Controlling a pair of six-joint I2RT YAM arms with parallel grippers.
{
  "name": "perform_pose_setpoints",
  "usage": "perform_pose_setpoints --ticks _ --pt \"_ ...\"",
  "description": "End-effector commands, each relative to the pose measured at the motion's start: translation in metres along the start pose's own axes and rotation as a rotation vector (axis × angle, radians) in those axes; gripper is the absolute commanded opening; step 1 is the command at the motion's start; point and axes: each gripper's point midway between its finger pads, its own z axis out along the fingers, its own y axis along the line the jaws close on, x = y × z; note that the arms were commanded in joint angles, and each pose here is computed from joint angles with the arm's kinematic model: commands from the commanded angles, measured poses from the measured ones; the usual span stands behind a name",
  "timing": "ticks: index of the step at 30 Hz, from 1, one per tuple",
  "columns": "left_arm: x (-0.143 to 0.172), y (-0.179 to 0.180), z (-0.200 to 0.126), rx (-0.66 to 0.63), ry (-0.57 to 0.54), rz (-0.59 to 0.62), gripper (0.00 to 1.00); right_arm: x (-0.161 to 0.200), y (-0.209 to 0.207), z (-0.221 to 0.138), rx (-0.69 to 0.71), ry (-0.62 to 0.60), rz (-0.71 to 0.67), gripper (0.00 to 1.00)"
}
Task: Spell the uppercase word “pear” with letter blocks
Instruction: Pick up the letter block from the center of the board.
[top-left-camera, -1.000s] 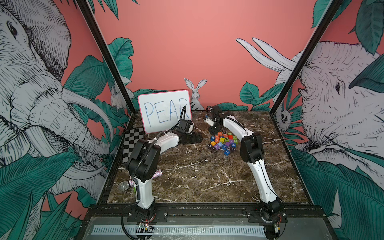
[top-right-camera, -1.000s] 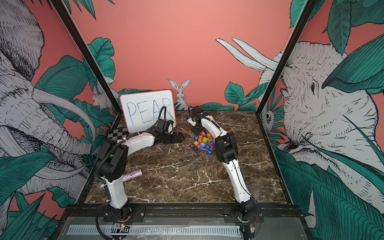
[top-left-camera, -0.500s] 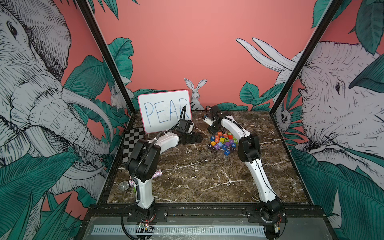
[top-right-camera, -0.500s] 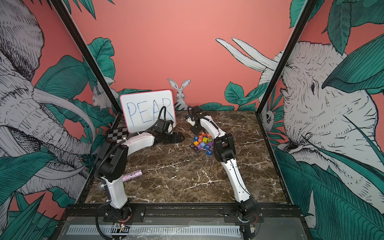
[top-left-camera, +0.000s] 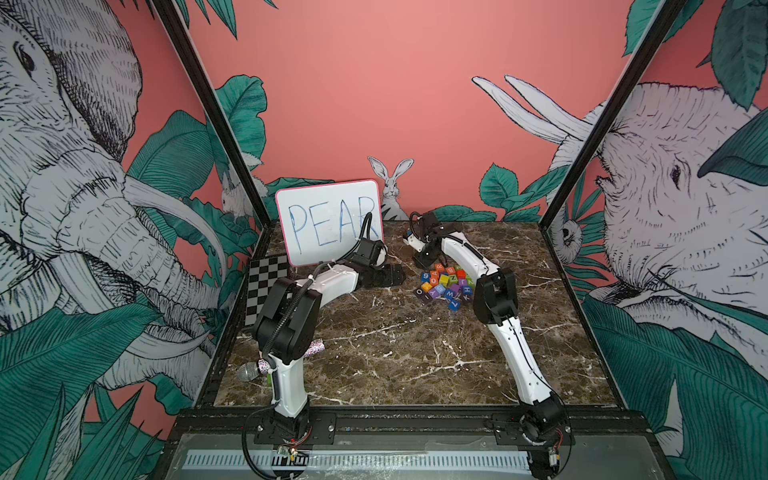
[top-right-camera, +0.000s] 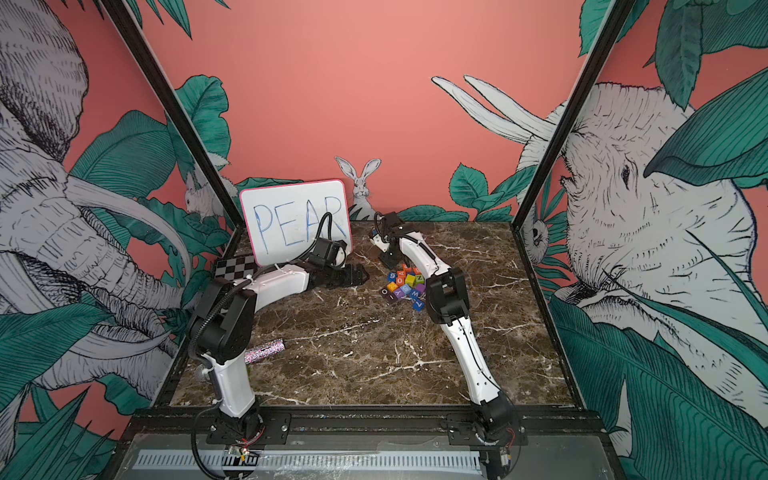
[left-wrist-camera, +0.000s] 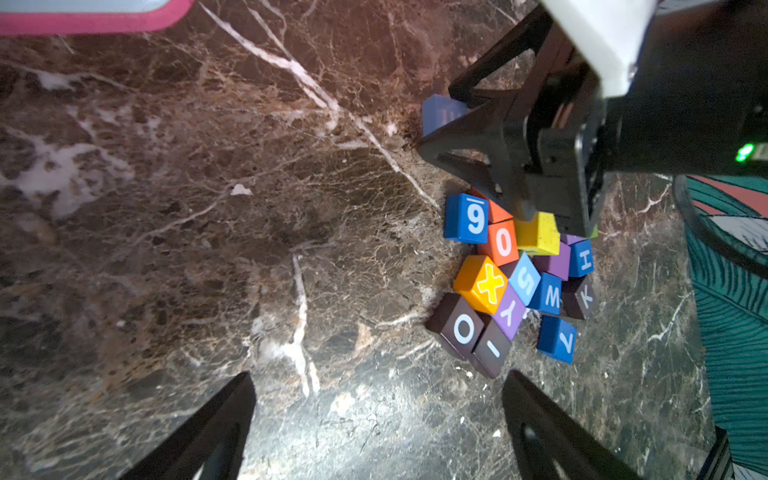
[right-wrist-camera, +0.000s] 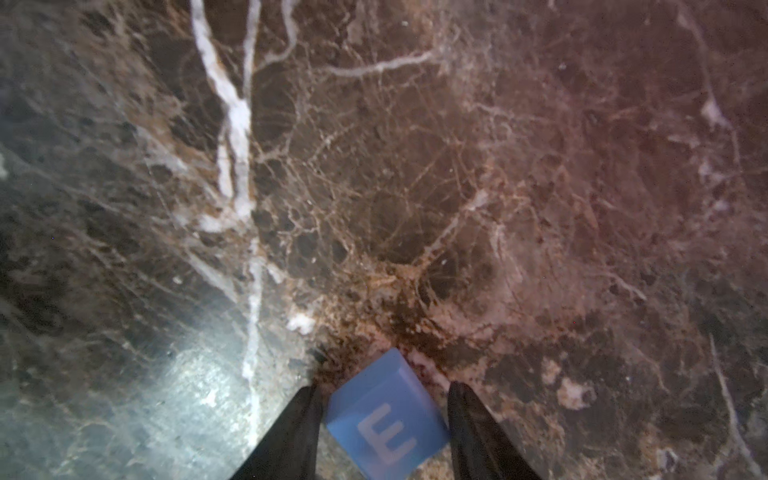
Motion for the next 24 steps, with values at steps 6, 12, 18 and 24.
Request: perform_pose_setpoints --ticks 6,12,18,24 --pt "-0.001 0.002 -0.008 -0.011 -0.01 -0.018 0.94 0.003 0.004 0.004 -0.04 0.005 0.024 0.41" --pt "-0.001 0.002 -0.007 -0.01 -0.014 -0.022 0.94 0.001 0.004 -0.003 -0.039 -0.004 0.043 0.38" --pt "-0.001 0.003 -0.007 -0.015 -0.019 -0.022 0.94 -0.008 -0.004 -0.011 0.006 -0.031 0.131 0.35" --pt "0.0 0.004 -0.009 -0.012 -0.021 -0.027 0.94 -0.008 -0.007 -0.017 0.021 -0.031 0.188 0.47"
